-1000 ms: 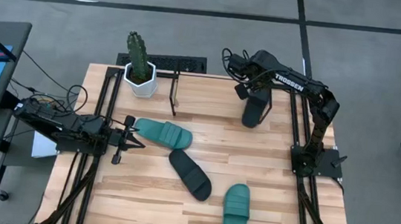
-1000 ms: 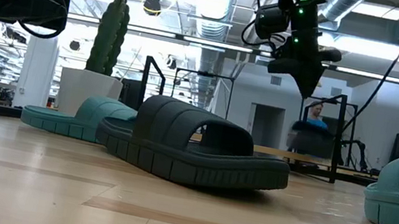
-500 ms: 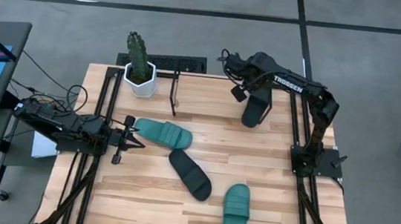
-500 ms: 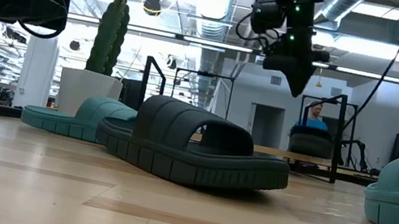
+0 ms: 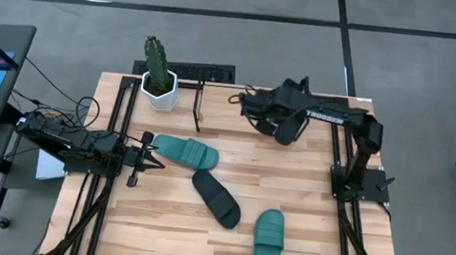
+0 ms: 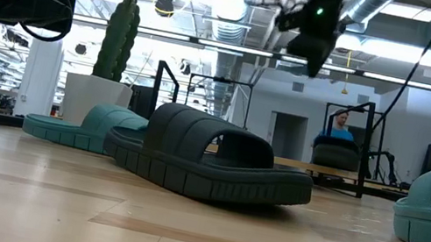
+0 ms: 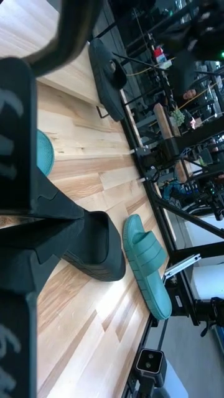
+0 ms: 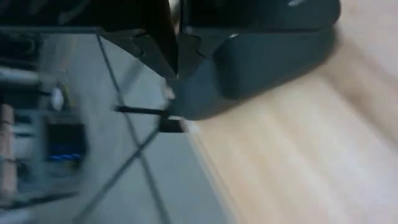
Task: Pick and place slides into the shelf
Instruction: Put the right black slide on the shelf
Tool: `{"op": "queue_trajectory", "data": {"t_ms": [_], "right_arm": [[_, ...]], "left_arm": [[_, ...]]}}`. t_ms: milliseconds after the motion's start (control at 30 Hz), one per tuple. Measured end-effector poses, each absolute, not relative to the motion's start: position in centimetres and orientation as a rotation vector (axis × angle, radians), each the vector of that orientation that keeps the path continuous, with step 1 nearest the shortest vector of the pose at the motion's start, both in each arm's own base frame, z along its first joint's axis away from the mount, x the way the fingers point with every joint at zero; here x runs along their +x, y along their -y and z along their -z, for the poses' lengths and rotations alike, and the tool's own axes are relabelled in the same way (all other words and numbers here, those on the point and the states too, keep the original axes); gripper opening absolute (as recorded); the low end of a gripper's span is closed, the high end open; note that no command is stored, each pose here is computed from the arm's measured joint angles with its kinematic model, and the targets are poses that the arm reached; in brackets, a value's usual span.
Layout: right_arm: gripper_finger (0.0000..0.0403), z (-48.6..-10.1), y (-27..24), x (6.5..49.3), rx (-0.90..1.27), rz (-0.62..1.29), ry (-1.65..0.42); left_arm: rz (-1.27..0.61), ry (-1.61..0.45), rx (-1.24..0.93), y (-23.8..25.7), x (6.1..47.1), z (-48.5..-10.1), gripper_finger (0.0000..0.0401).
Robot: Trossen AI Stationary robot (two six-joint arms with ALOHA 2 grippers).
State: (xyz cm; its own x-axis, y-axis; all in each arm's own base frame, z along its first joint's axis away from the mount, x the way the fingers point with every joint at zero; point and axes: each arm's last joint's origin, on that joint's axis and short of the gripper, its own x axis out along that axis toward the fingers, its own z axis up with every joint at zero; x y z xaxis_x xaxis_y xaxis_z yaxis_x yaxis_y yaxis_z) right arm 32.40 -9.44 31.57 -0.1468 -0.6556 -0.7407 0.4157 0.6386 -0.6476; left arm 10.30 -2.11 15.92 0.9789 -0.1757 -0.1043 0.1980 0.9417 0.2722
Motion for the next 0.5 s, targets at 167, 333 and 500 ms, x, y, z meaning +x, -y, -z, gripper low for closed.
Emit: {"op": "queue_trajectory", "data": {"t_ms": [167, 333, 500], "right_arm": [[0.0001, -35.2, 10.2, 29.0, -0.164, 1.155, -1.294], [0.0, -40.0, 12.2, 22.9, 0.012, 1.3, -1.098], [0.0, -42.6, 14.3, 17.3, 0.334, 1.318, -0.862]], "left_arm": [[0.191, -0.08, 0.284, 2.1, 10.3, -15.9, 0.0], [0.191, -0.079, 0.282, 2.1, 10.3, -15.9, 0.0], [0.191, -0.079, 0.283, 2.1, 10.3, -15.9, 0.0]]}}
